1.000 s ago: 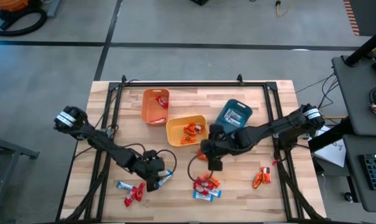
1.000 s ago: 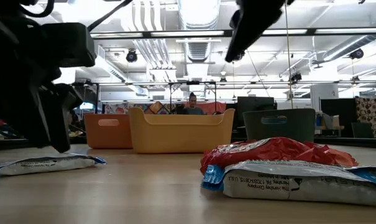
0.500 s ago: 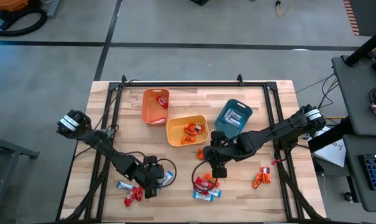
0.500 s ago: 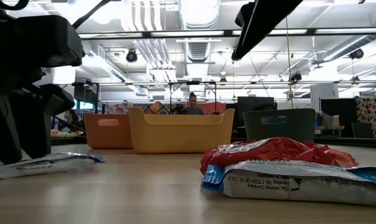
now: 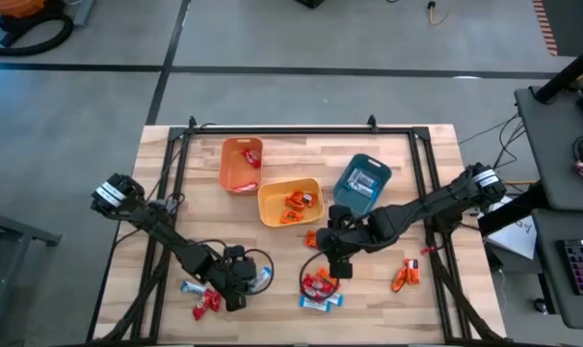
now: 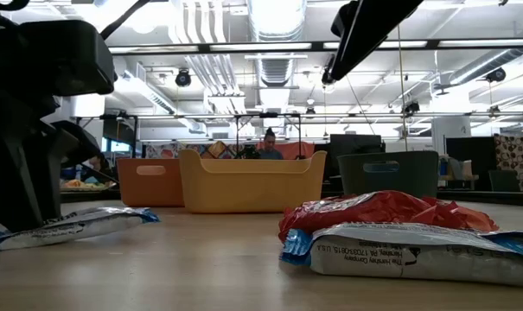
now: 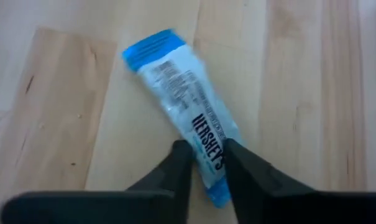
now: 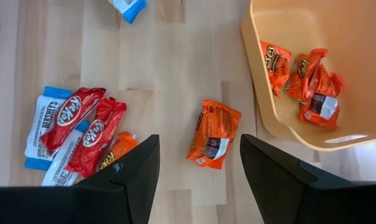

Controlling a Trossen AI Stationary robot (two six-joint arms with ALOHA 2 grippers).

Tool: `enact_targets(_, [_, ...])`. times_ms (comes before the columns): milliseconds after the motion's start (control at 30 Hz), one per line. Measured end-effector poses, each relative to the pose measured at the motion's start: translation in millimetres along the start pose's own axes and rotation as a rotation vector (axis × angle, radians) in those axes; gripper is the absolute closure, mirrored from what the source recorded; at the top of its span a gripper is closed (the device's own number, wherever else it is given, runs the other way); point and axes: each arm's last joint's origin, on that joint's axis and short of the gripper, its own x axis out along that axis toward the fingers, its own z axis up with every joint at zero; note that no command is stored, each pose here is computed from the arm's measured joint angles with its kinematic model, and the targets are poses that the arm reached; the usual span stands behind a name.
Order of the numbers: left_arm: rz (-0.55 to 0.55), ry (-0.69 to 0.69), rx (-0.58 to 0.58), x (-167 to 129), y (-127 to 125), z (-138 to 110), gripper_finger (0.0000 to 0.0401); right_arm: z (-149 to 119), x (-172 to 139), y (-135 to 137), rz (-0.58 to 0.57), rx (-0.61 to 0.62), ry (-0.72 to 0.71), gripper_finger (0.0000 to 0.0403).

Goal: Sort candy
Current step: Put the white chocolate into the blue bin

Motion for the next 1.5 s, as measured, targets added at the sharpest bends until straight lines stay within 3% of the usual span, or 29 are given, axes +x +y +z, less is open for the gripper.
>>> enact_targets(133, [0.005, -0.006, 0.009, -1, 0, 0, 0.0393, -1, 1, 1, 0.001, 0.001, -0.002, 0.0188])
enact_targets(467, [0.008, -0.042, 0.102, -19, 3, 3, 0.0401, -8, 19, 3, 0.017, -0.041, -0.062, 0.0188])
enact_targets(633, [0.020, -0.129, 0.162, -39, 4, 11, 0.0400, -11, 35, 6, 0.041, -0.127, -0.191, 0.0188])
enact_targets(933, [0.127, -0.293, 0.191, -57, 8, 21, 0.0400, -7, 51, 9, 0.054, -0.243, -0.565, 0.0188])
enact_targets(1067, [0.200, -0.367, 0.211, -60, 9, 25, 0.0401, -6, 53, 4, 0.044, -0.230, -0.639, 0.0188])
enact_targets(1233, [0.357, -0.502, 0.212, -64, 11, 31, 0.0401, -1, 54, -8, 0.052, -0.052, -0.691, 0.0188])
enact_targets(1500, [0.437, -0.631, 0.265, -69, 6, 42, 0.0401, -5, 59, -18, -0.020, 0.070, -0.687, 0.0188])
